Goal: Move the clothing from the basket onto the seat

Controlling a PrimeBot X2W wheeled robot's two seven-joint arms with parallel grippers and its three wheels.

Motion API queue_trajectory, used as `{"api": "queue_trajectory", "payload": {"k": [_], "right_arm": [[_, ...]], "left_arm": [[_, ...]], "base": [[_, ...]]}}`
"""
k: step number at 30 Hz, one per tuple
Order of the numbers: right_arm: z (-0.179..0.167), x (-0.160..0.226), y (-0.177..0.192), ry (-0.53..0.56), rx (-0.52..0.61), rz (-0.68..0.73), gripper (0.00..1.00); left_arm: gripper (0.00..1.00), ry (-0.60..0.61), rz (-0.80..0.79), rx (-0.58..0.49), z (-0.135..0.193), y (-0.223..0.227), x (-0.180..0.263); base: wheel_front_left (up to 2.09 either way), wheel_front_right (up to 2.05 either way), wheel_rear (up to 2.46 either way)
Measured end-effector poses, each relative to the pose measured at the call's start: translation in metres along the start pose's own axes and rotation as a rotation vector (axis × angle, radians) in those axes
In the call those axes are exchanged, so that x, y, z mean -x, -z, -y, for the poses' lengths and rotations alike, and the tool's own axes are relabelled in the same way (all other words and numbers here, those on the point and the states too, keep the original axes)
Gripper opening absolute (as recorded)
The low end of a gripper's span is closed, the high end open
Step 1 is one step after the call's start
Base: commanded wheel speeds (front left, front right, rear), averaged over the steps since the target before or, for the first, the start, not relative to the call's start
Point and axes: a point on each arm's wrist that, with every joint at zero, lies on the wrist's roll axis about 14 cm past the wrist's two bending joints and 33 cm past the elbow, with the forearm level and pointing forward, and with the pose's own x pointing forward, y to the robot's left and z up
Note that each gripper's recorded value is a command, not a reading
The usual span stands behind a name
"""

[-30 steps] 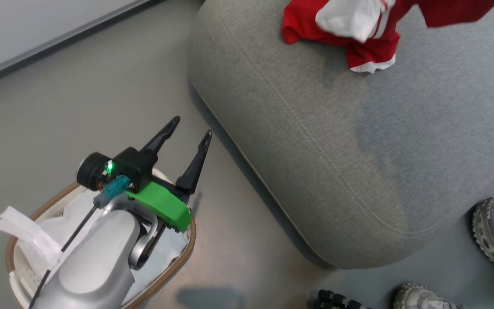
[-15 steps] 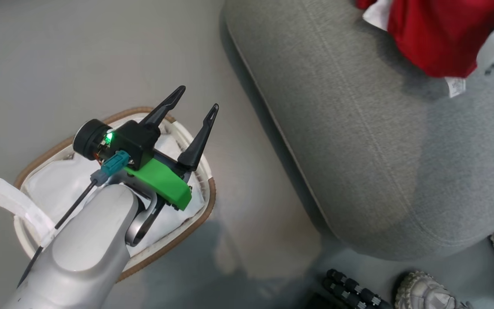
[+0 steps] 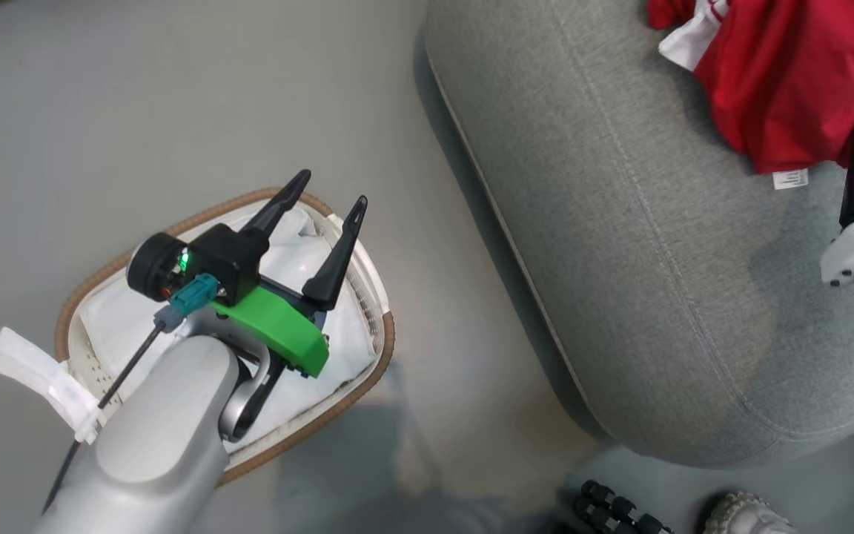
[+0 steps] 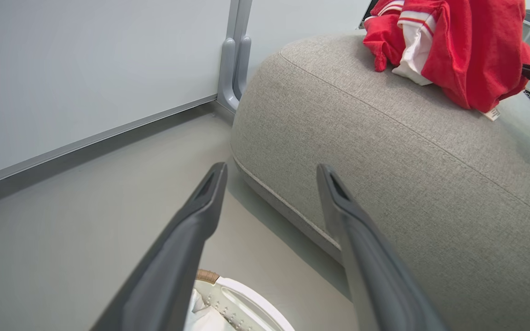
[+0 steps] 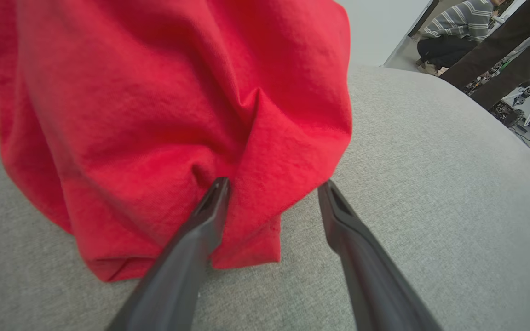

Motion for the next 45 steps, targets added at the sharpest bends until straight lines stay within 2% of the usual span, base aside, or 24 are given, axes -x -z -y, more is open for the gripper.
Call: {"api": "queue_trajectory", "payload": {"k": [6,12,19,24,31,38,45], "right_arm": [[0.019,0.029,-0.026,0.026,-0.004,0.093,1.00],[0.000,0.045,-0.070,-0.043,-0.020,0.235,1.00],[-0.075,0.061,-0.109,-0.239,-0.127,0.350,1.00],[-0.138,0.072,-0.122,-0.399,-0.184,0.366,1.00],[-0.200,0.092,-0.134,-0.557,-0.240,0.373,1.00],[-0.228,0.113,-0.128,-0.642,-0.282,0.341,1.00],[-0.233,0.140,-0.110,-0.687,-0.311,0.287,1.00]], "left_arm": [[1.00,-0.029,0.027,0.008,0.014,-0.015,0.008],[1.00,-0.093,0.047,-0.016,0.016,-0.028,0.027],[1.00,-0.264,0.101,-0.065,-0.007,-0.050,0.064],[1.00,-0.430,0.125,-0.082,-0.031,-0.057,0.107],[1.00,-0.683,0.159,-0.104,-0.066,-0.065,0.180],[1.00,-0.870,0.203,-0.116,-0.077,-0.071,0.247],[1.00,-0.961,0.218,-0.113,-0.066,-0.064,0.291]], "base": [[0.00,0.00,0.00],[0.00,0.00,0.00],[0.00,0.00,0.00],[0.00,0.00,0.00],[0.00,0.00,0.00],[0.00,0.00,0.00],[0.00,0.00,0.00]]}}
